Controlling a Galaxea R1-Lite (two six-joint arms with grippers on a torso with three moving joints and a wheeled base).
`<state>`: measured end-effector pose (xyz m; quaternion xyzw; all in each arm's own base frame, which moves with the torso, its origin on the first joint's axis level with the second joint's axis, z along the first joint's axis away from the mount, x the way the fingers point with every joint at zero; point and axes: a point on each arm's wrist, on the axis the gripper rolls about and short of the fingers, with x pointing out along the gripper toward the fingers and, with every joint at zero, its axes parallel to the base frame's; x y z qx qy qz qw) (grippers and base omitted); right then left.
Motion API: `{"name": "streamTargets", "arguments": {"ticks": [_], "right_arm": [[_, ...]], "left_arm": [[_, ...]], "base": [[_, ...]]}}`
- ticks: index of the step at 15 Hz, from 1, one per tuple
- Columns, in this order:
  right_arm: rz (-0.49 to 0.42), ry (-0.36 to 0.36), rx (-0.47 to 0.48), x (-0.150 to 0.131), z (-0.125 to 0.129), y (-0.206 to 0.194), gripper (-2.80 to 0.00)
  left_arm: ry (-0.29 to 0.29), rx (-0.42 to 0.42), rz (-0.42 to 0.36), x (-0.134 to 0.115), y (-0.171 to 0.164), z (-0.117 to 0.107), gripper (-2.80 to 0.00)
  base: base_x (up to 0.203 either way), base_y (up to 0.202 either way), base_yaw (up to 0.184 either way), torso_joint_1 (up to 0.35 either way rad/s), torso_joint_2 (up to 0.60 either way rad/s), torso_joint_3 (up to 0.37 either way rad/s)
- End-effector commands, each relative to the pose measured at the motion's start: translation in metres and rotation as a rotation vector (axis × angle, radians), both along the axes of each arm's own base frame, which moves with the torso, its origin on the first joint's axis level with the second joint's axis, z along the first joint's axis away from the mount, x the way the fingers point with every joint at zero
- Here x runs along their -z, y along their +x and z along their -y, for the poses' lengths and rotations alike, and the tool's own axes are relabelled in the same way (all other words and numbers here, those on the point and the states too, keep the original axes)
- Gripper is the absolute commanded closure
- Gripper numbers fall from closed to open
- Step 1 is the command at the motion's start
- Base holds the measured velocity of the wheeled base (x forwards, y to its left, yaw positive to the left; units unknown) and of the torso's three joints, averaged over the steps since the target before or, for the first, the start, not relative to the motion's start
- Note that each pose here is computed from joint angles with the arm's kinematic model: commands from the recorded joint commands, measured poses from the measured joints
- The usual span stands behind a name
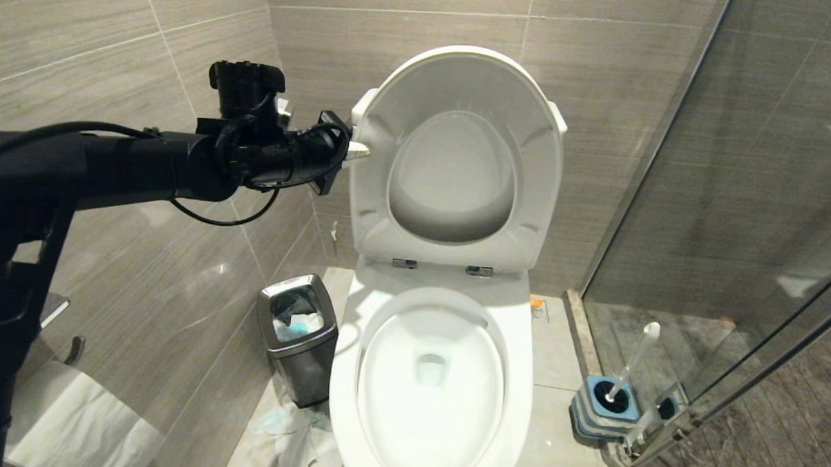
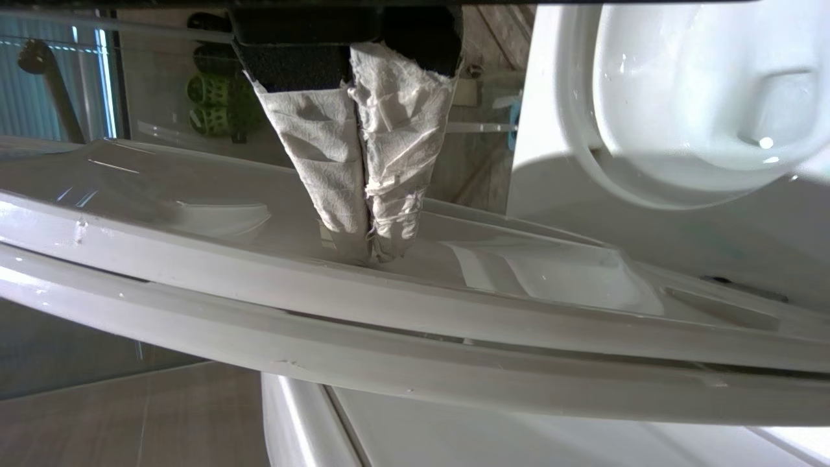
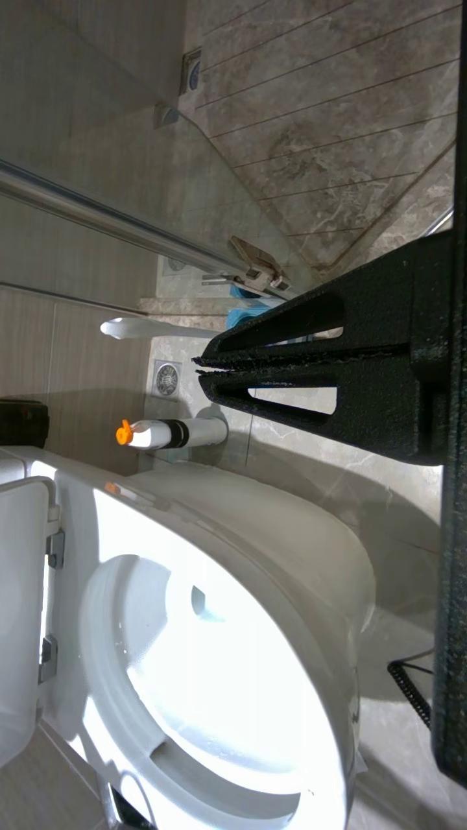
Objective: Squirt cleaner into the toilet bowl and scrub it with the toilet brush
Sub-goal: Use the left hand to lift the toilet lid slightly
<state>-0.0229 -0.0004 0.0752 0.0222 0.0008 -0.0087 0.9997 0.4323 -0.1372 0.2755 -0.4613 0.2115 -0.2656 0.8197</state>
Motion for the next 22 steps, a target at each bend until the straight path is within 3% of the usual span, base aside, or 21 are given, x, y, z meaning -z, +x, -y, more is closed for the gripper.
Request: {"name": "streamTargets", "arguments": {"ticks": [1,4,10,15,18,22], "right_arm": [[-0.002,0.000,0.000,0.000,0.000,0.000,0.00],[-0.003,0.000,0.000,0.000,0.000,0.000,0.00],[-0.003,0.000,0.000,0.000,0.000,0.000,0.00],[-0.003,0.000,0.000,0.000,0.000,0.000,0.00],[-0.003,0.000,0.000,0.000,0.000,0.000,0.00],[-0.003,0.000,0.000,0.000,0.000,0.000,0.00]], "left_arm": [[-0.011,-0.015,0.031,-0.002,0.001,0.002,0.00],[-0.033,-0.023,0.124,0.000,0.007,0.013,0.00],[0.033,-0.017,0.169,0.009,0.011,0.019,0.00],[0.182,-0.012,0.253,0.021,0.016,0.017,0.00],[0.190,0.003,0.236,0.026,0.017,0.018,0.00],[0.197,0.051,0.149,0.033,0.015,0.017,0.00]], "base": [[0.000,0.000,0.000,0.000,0.00,0.000],[0.000,0.000,0.000,0.000,0.00,0.000],[0.000,0.000,0.000,0.000,0.00,0.000],[0.000,0.000,0.000,0.000,0.00,0.000],[0.000,0.000,0.000,0.000,0.00,0.000],[0.000,0.000,0.000,0.000,0.00,0.000]]}}
